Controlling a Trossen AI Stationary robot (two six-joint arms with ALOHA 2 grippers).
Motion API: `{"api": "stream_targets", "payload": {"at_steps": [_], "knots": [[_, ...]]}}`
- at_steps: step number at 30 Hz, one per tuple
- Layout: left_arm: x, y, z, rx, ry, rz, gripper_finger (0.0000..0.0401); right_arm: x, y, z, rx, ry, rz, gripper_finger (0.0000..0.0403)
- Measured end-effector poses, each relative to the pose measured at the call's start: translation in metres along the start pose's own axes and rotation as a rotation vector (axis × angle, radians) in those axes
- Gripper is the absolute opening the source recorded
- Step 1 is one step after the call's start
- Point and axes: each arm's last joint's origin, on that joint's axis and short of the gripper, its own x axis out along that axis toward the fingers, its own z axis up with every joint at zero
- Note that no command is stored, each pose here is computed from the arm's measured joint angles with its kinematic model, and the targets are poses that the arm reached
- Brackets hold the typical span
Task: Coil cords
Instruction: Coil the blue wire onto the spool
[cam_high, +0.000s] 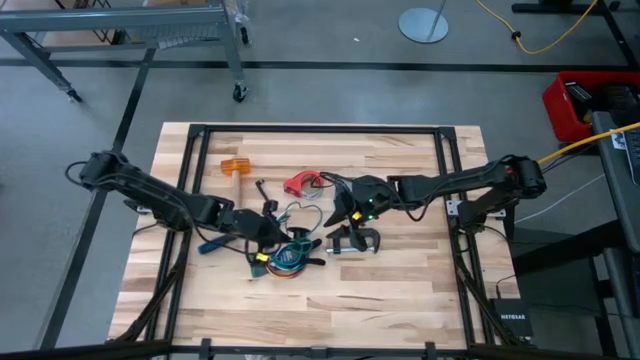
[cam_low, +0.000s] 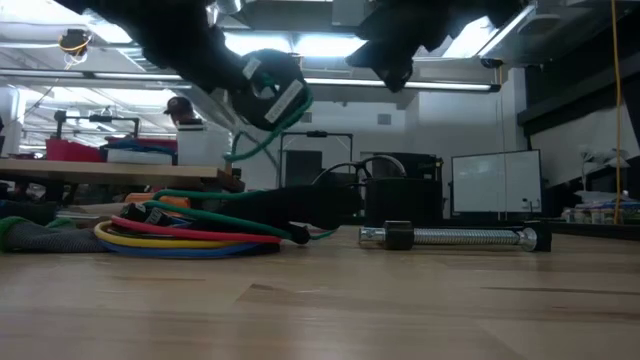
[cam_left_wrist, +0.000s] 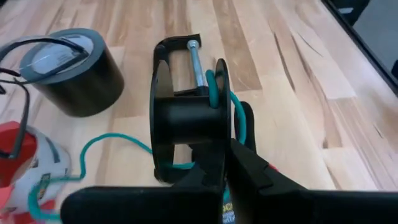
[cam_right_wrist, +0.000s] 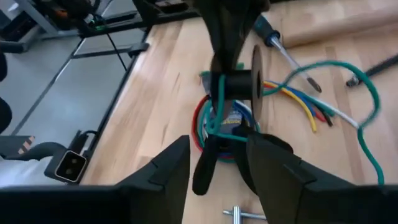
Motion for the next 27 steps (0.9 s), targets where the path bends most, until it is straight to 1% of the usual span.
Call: {"api": "stream_targets", "payload": {"at_steps": [5, 9, 14, 17, 21, 27], "knots": [[0.008, 0.006, 0.001, -0.031, -0.001, -0.022, 0.0, 0.007, -0.003, -0.003, 0.031, 0.008, -0.003, 0.0163], [0.014, 0.006, 0.01, -0.053, 0.002, -0.042, 0.0, 0.01, -0.004, -0.003, 0.033, 0.006, -0.003, 0.0163], [0.031, 0.001, 0.024, -0.002, 0.008, -0.099, 0.0, 0.018, -0.006, 0.0, 0.045, -0.053, 0.008, 0.0163], [0.042, -0.001, 0.029, 0.035, 0.049, -0.117, 0.0, 0.019, -0.006, 0.001, 0.04, -0.062, 0.01, 0.0163], [0.054, 0.0, 0.03, 0.04, 0.136, -0.107, 0.0, 0.019, -0.006, 0.0, 0.039, -0.057, 0.009, 0.0163], [0.059, 0.0, 0.039, 0.062, 0.115, -0.104, 0.0, 0.019, -0.007, -0.003, 0.05, -0.026, 0.003, 0.0163]]}}
